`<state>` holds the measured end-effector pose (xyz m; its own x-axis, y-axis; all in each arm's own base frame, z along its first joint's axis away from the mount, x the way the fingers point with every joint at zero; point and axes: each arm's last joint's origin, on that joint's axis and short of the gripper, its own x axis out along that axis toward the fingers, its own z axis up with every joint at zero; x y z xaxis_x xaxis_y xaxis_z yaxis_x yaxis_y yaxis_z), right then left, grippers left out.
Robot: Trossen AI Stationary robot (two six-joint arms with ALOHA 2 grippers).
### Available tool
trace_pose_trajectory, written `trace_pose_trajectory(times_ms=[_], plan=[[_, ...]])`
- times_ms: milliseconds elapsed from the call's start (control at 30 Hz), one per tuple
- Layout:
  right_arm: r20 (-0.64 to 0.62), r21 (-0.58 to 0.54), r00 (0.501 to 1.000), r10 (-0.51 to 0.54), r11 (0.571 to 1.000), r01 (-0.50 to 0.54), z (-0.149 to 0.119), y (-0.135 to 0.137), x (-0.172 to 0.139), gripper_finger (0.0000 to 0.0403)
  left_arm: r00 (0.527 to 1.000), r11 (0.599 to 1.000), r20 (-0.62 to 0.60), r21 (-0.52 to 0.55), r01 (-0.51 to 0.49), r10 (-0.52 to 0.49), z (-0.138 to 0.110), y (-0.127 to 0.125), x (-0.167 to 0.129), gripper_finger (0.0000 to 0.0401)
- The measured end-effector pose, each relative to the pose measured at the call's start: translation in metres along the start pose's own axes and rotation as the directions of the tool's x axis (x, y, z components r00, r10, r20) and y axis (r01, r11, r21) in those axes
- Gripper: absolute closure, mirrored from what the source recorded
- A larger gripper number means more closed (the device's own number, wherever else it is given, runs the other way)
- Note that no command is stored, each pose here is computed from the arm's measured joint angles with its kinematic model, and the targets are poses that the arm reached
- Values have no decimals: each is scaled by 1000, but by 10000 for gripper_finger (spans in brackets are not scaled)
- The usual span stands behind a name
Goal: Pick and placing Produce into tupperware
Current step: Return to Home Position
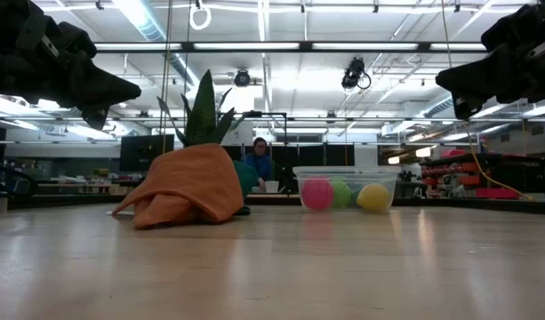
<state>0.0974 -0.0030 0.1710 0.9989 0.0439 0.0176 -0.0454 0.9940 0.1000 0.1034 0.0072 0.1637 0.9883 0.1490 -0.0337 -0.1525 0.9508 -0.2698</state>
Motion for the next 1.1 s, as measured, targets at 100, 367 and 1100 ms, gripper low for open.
trace_pose_trajectory(times_ms=[100, 367, 1100], plan=[[0, 0, 1000, 0, 1000, 0, 0, 0, 0, 403, 1000, 1000, 0, 17, 0, 0, 0, 0, 0, 365], [1, 2, 1000, 0, 1000, 0, 1, 0, 0, 403, 1000, 991, 0, 131, 0, 0, 0, 0, 0, 367], [2, 2, 1000, 0, 1000, 0, 1, 0, 0, 403, 1000, 991, 0, 131, 0, 0, 0, 0, 0, 365]])
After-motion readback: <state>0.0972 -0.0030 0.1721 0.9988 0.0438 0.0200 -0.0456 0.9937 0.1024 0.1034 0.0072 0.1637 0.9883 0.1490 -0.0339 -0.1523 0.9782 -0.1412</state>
